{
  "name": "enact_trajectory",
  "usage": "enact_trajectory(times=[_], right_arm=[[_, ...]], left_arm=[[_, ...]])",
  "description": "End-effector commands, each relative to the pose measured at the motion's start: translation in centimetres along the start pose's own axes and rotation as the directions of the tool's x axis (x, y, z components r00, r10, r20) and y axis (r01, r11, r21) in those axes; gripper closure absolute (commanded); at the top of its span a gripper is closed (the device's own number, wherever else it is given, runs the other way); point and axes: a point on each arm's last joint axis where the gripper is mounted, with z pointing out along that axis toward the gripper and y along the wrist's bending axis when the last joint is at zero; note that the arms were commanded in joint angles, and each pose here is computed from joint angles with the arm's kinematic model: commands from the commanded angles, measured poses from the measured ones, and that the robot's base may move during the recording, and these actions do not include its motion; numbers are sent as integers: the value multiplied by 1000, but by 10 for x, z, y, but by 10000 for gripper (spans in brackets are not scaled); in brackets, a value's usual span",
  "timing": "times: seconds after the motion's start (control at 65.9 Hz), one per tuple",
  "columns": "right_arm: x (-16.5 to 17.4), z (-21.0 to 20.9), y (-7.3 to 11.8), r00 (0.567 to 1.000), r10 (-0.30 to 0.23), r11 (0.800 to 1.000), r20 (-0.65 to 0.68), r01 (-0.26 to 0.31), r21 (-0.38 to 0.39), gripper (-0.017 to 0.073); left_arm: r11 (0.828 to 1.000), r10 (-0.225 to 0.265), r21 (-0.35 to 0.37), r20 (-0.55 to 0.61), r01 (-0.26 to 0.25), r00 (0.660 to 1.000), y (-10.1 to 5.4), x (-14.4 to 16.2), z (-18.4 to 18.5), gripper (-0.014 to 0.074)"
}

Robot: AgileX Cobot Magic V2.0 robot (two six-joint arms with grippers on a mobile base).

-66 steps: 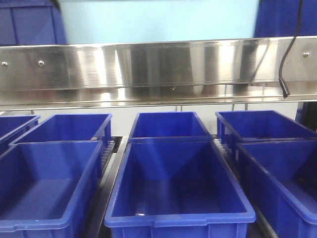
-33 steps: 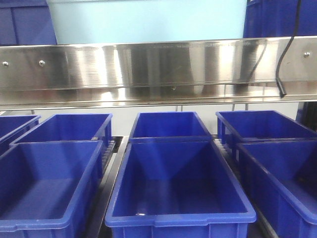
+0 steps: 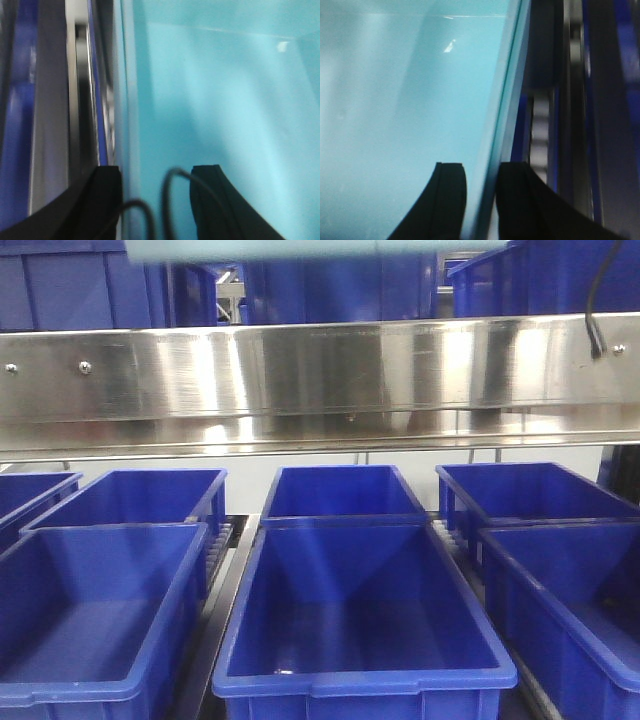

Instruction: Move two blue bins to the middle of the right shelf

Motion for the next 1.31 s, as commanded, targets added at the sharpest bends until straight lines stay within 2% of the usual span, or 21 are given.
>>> enact_trajectory(times=[0.0, 0.106, 0.288, 1.29], right_arm=[[-19, -24, 7, 981, 3, 1000, 193, 3, -31, 713], [-29, -39, 11, 962, -2, 999, 274, 14, -43, 713], [-37, -57, 16, 938, -8, 998, 346, 29, -55, 713], [-39, -59, 16, 932, -8, 998, 363, 31, -57, 713]], left_arm=[[986, 2, 166, 149, -27, 989, -26, -14, -45, 704], [983, 2, 178, 204, -39, 979, -28, -20, -58, 704], [983, 1, 181, 219, -42, 976, -29, -21, -61, 704], [983, 1, 181, 219, -42, 976, -29, -21, -61, 704]])
